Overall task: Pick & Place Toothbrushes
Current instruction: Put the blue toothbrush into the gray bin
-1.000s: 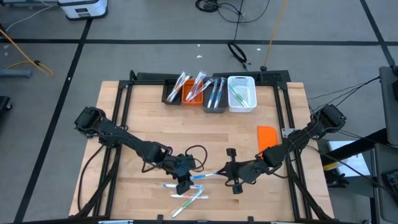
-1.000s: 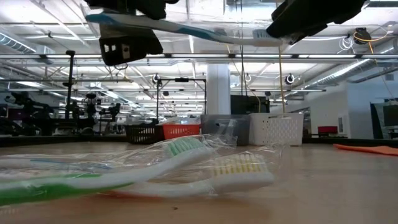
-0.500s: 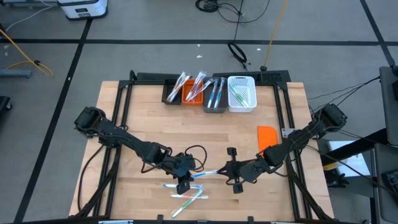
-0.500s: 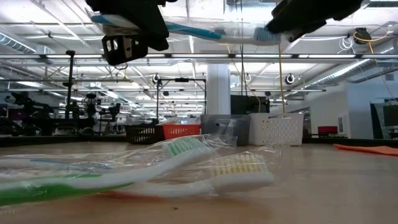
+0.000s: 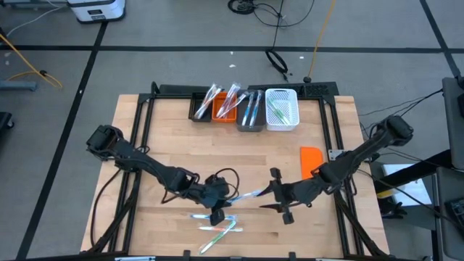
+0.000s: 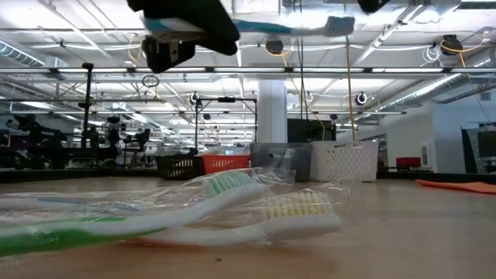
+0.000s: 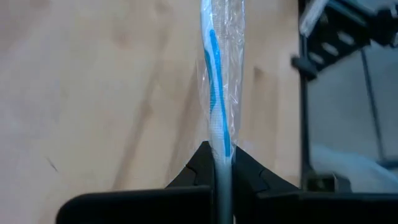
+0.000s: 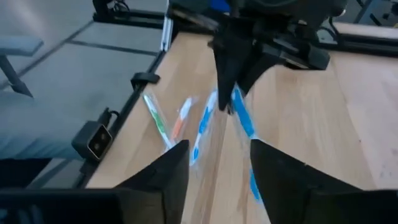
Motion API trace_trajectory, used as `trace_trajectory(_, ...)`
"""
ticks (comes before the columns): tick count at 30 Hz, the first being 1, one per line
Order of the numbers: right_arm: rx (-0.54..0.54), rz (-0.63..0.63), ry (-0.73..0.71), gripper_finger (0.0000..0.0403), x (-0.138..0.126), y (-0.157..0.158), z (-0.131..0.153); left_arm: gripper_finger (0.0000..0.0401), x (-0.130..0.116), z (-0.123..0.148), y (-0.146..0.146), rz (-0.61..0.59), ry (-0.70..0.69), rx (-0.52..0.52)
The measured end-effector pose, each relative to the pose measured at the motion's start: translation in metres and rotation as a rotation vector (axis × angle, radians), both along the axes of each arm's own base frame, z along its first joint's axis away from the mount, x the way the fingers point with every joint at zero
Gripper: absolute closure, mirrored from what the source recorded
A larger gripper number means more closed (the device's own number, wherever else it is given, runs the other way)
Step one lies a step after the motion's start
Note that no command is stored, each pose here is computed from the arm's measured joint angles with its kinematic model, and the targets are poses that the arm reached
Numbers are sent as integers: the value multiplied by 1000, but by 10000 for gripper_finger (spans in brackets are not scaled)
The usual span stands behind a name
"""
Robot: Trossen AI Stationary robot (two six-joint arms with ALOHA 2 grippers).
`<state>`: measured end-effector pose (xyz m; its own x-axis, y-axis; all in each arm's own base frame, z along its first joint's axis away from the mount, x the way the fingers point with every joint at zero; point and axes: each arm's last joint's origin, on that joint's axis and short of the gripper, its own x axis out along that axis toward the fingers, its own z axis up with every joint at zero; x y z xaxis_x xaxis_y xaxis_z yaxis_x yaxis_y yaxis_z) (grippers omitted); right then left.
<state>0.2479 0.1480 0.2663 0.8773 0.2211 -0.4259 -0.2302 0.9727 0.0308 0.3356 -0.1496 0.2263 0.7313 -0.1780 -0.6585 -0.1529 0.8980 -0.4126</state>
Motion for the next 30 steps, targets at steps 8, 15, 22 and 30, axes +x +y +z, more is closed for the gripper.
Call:
trace_trajectory(8,13,23,-23,228,-7,2,8,394,4,20,2,148,-228,194)
trace_trajectory(15,6,-15,-62,233,-5,1,11,394,11,44,-3,119,-466,263)
trace_trajectory(22,-48,-108,-214,234,0,-1,23,394,11,50,-7,87,-534,345)
trace_trajectory(30,-32,-172,-325,233,10,-15,35,393,12,55,-7,82,-579,366)
